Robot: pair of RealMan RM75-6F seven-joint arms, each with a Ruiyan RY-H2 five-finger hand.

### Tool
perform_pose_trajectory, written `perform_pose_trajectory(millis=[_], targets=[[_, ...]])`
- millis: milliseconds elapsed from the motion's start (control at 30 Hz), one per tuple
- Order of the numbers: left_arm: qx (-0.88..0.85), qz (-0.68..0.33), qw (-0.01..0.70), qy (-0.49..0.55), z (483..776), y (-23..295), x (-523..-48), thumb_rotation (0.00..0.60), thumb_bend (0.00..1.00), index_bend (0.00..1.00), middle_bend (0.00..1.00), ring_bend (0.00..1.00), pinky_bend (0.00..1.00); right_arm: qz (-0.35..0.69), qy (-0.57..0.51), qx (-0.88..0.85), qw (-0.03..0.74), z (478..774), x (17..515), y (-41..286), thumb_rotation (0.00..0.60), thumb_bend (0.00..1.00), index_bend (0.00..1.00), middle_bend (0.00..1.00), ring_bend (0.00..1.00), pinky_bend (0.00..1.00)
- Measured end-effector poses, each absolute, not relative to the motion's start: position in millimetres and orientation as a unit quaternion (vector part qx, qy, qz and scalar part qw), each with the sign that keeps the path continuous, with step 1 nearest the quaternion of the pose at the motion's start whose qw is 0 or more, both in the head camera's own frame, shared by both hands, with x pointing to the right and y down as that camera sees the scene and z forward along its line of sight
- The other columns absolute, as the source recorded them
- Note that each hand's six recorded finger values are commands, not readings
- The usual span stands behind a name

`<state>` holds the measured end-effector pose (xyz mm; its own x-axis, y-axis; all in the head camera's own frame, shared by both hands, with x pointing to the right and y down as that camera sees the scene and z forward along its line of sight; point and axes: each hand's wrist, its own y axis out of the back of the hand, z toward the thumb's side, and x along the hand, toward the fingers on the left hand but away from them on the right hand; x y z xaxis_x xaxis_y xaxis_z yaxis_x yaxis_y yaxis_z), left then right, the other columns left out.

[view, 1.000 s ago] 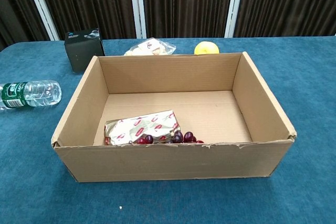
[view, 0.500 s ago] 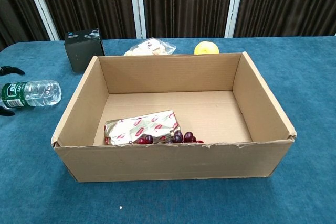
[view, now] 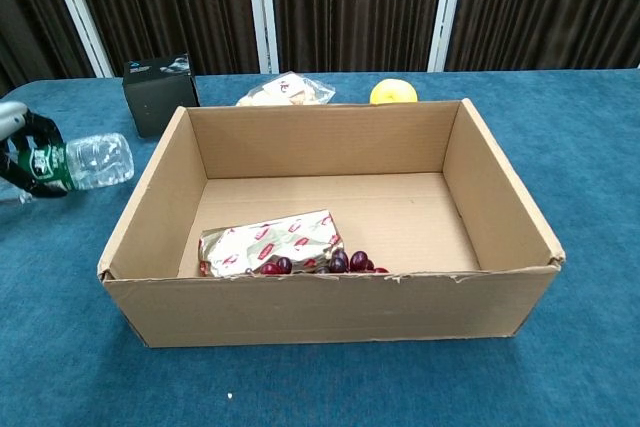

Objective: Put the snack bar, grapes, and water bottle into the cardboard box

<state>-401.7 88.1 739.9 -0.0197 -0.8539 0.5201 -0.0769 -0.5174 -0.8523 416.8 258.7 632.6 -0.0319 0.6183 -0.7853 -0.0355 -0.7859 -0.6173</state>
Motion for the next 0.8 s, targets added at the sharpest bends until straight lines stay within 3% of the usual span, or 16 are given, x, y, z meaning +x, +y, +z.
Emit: perform_pose_trajectory(millis=[167, 467, 600, 800], targets=[[-0.618, -0.564, 0.342, 0.428, 710, 82, -402, 0.6, 0.71, 0.88, 0.67, 0.66, 0.67, 0.68, -0.225, -0.655, 0.242, 630, 416, 259, 0.6, 0.01, 0.0, 0.0, 0.0, 0.0], [-0.622, -0.452, 0.367, 0.524, 618, 76, -403, 0.6, 0.71, 0.89, 0.67, 0.66, 0.67, 0.671, -0.224, -0.664, 0.243, 626, 411, 262, 0.6, 0.01, 0.0, 0.0, 0.0, 0.0], [-0.647, -0.397, 0.364, 0.54, 578, 72, -376, 0.6, 0.71, 0.89, 0.67, 0.66, 0.67, 0.665, -0.223, -0.671, 0.242, 625, 409, 262, 0.6, 0.01, 0.0, 0.0, 0.0, 0.0], [-0.7, -0.351, 0.377, 0.495, 545, 69, -301, 0.6, 0.7, 0.9, 0.68, 0.66, 0.67, 0.657, -0.24, -0.672, 0.244, 615, 412, 257, 0.6, 0.01, 0.0, 0.0, 0.0, 0.0]])
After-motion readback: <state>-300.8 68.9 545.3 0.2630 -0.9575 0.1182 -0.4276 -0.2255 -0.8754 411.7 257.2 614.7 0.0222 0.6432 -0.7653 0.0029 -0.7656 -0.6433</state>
